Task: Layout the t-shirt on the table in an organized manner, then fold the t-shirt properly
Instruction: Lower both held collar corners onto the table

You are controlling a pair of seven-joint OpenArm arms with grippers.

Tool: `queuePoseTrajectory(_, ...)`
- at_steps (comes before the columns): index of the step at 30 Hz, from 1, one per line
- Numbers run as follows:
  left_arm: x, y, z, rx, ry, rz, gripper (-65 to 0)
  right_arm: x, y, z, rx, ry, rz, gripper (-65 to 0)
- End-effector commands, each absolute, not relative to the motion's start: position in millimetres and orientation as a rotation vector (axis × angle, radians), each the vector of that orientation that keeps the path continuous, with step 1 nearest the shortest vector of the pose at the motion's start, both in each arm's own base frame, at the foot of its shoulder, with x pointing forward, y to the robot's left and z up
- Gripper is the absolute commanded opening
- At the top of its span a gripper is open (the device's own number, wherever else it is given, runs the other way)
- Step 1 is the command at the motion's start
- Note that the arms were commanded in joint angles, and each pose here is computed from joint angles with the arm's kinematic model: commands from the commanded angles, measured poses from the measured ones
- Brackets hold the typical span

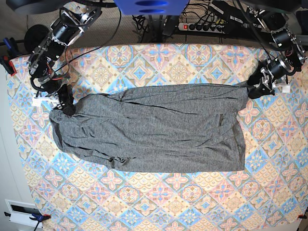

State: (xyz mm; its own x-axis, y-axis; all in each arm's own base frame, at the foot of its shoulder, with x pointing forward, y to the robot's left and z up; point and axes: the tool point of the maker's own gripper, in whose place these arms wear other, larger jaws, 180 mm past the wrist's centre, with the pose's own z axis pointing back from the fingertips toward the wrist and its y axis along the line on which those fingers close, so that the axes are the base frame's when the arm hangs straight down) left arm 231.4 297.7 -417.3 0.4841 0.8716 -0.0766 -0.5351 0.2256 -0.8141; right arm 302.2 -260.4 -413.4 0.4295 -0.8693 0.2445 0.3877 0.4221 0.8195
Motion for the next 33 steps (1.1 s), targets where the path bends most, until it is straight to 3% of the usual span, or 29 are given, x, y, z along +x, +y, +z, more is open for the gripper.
queuePoseTrajectory(1, 226, 304, -419, -0.858, -0.429, 1.007, -22.7, 310, -270, -406, 0.756, -0.783, -0.884, -31.0)
queuePoseTrajectory(11, 225, 303, -420, -0.86, -0.425, 1.009, -22.7, 312, -291, -402, 0.737, -0.815, -0.94, -31.0)
queuePoseTrajectory(23, 218, 302, -424, -0.851, -0.412, 1.016, -22.7, 314, -308, -414, 0.564, -0.757, -0.947, -32.9)
queuePoseTrajectory(25, 216, 302, -425, -0.849, -0.408, 1.017, -22.7, 315, -308, -414, 0.563, -0.759, -0.942, -37.9)
queuePoseTrajectory(30, 216, 302, -425, -0.85, -0.406, 1.017, -22.7, 316, -306, -414, 0.564, -0.757, -0.932, -62.0)
queuePoseTrajectory(31, 216, 303, -425, -0.848, -0.405, 1.016, -22.7, 316, -306, -414, 0.564, -0.757, -0.932, -65.0)
queuePoseTrajectory(33, 214, 303, -426, -0.841, -0.399, 1.013, -22.7, 316, -305, -414, 0.564, -0.757, -0.931, -64.4)
